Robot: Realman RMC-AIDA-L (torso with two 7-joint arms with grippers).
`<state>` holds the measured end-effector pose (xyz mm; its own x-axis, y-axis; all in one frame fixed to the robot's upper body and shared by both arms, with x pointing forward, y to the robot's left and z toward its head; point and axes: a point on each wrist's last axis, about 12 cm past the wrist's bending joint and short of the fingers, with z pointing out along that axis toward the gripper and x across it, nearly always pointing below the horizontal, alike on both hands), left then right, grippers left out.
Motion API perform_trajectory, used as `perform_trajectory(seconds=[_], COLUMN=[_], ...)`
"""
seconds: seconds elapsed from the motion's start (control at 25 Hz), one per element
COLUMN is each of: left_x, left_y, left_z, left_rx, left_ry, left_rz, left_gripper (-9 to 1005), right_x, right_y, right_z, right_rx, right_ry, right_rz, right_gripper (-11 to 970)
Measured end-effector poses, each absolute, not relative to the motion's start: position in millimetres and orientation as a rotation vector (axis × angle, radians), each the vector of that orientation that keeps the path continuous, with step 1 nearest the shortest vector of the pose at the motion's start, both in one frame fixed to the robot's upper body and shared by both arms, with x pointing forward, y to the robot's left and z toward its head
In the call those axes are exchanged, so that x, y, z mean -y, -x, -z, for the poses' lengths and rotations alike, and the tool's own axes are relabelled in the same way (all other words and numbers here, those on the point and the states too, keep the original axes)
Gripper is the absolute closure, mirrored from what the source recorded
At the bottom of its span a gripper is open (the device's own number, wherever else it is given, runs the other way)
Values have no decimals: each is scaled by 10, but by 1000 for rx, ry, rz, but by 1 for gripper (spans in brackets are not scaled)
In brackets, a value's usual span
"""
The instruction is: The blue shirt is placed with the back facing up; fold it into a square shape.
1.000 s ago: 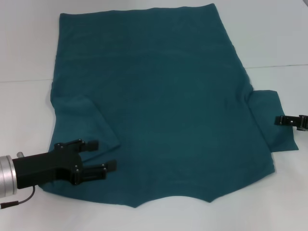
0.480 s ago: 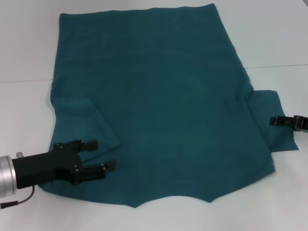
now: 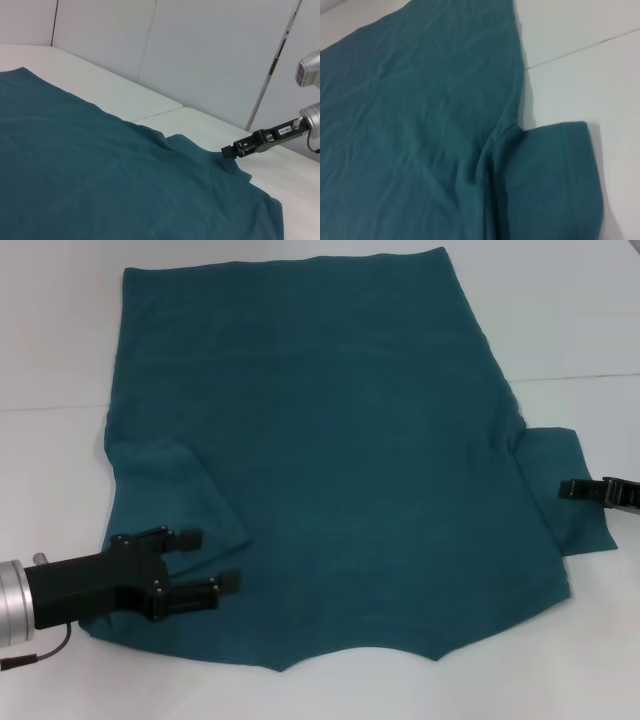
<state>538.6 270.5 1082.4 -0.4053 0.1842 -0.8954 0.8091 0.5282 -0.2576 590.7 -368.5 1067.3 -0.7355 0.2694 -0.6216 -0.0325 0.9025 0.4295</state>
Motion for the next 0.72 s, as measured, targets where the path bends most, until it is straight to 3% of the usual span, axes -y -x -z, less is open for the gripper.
perform_trajectory(seconds=[0.16, 0.36, 0.48, 0.68, 0.72], left_x=[-2707, -2711, -2717, -2718, -2718], left_y=[-5389, -5389, -5389, -5395, -5396], left_z=[-10827, -10827, -10828, -10834, -10834], left_rx=[-1886, -1886, -1886, -1884, -1884], left_ry=[-815, -814, -812, -813, -813], left_rz=[891, 890, 889, 888, 888], left_gripper=[121, 121, 121, 121, 120], right_x=[3653, 3647, 3648, 3665, 3668], right_y=[-5916, -5919, -5915, -5900, -5899], right_z=[-10665, -10668, -10668, -10659, -10659], right_rx=[-2338, -2331, -2328, -2325, -2323], right_ry=[-169, -172, -176, -187, -190], right_rz=[-554, -561, -567, -567, -568], right_gripper=[108, 329, 567, 816, 828])
